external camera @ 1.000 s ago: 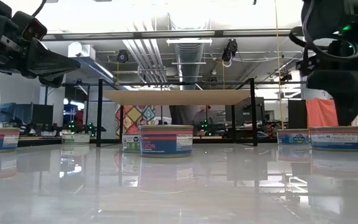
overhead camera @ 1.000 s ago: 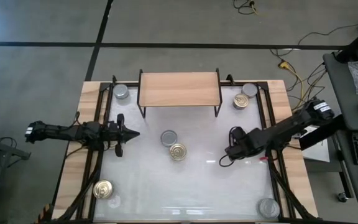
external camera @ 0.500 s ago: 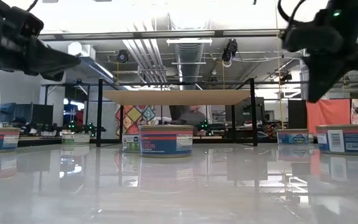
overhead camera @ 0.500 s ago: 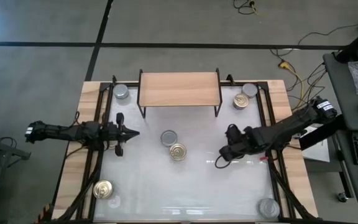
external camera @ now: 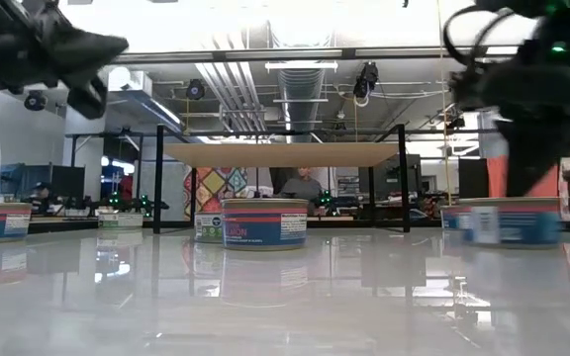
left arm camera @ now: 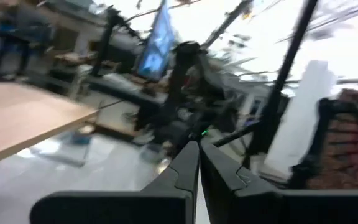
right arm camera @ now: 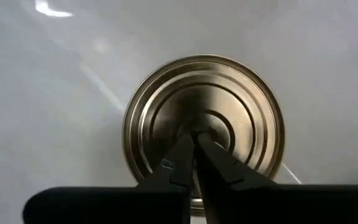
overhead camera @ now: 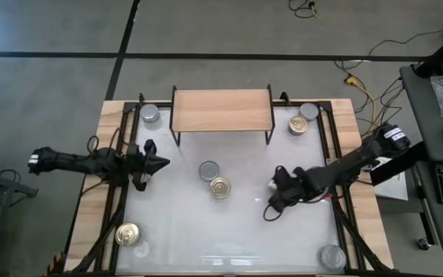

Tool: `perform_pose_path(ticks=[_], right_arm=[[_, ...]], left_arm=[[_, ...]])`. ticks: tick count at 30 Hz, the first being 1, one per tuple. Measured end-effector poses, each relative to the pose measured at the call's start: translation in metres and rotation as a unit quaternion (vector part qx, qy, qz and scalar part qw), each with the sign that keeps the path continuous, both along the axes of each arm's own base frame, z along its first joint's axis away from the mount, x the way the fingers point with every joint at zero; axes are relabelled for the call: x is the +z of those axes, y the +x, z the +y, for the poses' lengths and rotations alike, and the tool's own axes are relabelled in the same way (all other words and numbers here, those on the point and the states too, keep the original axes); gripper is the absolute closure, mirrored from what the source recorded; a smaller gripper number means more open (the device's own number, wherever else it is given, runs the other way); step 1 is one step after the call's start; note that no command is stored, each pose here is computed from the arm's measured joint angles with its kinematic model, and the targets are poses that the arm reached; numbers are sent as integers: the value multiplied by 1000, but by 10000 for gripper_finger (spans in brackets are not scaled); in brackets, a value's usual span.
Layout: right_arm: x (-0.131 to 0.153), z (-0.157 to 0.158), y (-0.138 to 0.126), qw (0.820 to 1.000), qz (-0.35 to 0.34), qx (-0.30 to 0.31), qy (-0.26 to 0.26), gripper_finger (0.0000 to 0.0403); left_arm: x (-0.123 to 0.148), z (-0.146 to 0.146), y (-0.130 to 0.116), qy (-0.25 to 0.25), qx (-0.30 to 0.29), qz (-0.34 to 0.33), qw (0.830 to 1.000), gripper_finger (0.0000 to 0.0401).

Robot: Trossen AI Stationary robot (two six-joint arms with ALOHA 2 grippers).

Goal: Stack canned seafood by type on shelf
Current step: Put the blue-pink tuna can on the shelf

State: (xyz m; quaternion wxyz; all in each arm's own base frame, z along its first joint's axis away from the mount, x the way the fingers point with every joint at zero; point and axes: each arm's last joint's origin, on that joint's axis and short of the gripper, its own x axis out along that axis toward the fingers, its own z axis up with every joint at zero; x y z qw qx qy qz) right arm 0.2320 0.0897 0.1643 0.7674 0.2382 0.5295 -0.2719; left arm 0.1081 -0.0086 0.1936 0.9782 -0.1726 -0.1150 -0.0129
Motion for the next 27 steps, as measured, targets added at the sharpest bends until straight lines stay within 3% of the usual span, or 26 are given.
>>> perform_pose_path(ticks=[3, 7, 12, 15, 20, 24, 27], right_arm=[[9, 0, 16, 999, -44, 20, -17, 390], [34, -3, 18, 992, -92, 45, -79, 390], [44, -3, 4, 985, -80, 118, -101, 371], [44, -11, -5, 983, -35, 144, -103, 331], [40, -30, -12, 971, 50, 191, -134, 230], [36, -45, -7, 956, 80, 222, -175, 168], [30, -53, -1, 950, 96, 221, -198, 150]], left_arm=[[3, -1, 5, 5, -1, -17, 1000, 401], [3, -1, 14, -2, 19, -17, 1000, 401], [2, -2, 32, 6, 35, 32, 999, 379], [8, -3, 48, 28, 62, 63, 996, 345], [16, -6, 82, 69, 91, 108, 988, 293], [13, -20, 111, 104, 72, 153, 980, 287], [9, -38, 132, 120, 65, 187, 973, 295]])
